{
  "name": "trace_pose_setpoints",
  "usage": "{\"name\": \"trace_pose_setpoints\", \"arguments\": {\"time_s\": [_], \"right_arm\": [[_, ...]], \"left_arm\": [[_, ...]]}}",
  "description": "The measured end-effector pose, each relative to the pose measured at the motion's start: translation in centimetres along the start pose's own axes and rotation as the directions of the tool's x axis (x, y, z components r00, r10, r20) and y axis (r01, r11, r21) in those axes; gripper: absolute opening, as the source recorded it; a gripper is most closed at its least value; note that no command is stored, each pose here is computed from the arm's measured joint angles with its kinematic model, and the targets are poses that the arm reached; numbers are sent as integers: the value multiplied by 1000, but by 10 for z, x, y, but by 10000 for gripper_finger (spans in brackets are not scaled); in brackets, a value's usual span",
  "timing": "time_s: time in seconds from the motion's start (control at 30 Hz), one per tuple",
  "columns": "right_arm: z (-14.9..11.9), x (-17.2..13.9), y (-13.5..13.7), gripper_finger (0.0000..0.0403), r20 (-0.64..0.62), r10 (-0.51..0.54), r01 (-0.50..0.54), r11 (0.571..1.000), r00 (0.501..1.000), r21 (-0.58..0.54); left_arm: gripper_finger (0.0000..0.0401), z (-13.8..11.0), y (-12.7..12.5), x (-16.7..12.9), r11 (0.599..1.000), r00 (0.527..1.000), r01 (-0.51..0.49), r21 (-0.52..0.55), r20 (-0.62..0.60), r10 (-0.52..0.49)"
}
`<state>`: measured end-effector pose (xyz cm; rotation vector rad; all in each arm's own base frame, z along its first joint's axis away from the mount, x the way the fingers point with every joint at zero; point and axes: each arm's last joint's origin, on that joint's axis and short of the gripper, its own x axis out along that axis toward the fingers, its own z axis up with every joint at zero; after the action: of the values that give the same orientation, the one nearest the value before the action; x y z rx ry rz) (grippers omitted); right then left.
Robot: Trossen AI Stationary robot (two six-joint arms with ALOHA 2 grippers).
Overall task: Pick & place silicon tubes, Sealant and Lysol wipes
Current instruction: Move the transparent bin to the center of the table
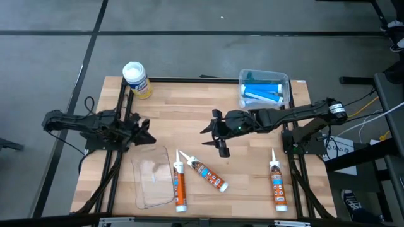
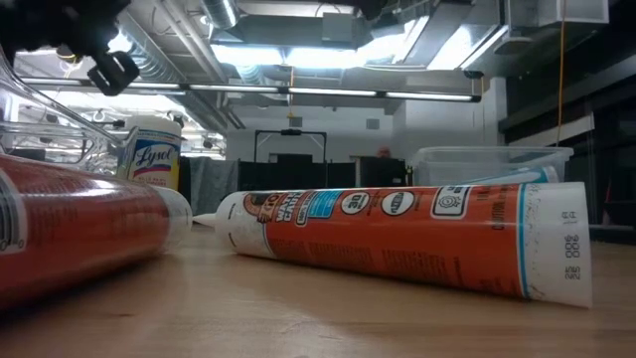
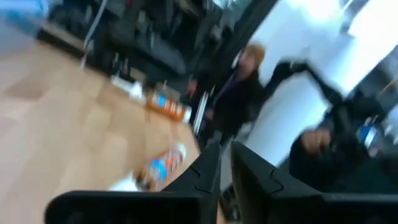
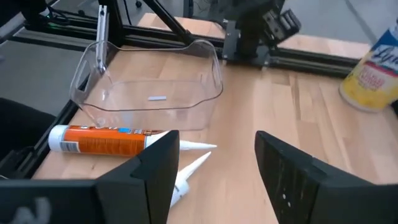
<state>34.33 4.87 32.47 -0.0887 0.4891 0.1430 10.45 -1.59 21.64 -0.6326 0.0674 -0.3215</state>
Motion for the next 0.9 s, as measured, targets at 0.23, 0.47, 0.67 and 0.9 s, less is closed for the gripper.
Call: {"name": "trace_pose_setpoints", "arguments": {"time_s": [0.23, 0.47, 0.67, 0.9], "right_arm": [[-6, 6, 0, 211, -48, 2, -1, 1000, 999, 23], [-11, 8, 1, 211, -83, 5, -3, 1000, 997, 24], [-12, 8, 1, 211, -95, 6, -4, 1000, 995, 23], [-12, 8, 1, 211, -101, 7, -4, 1000, 995, 22]], "left_arm": [[88, 11, -18, 26, 989, 930, -88, 117, -346, 124], [130, 14, -35, 46, 969, 785, -38, 243, -593, 180], [130, 12, -39, 54, 949, 703, -86, 305, -656, 274], [108, 4, -27, 47, 841, 490, -320, 437, -683, 541]]}}
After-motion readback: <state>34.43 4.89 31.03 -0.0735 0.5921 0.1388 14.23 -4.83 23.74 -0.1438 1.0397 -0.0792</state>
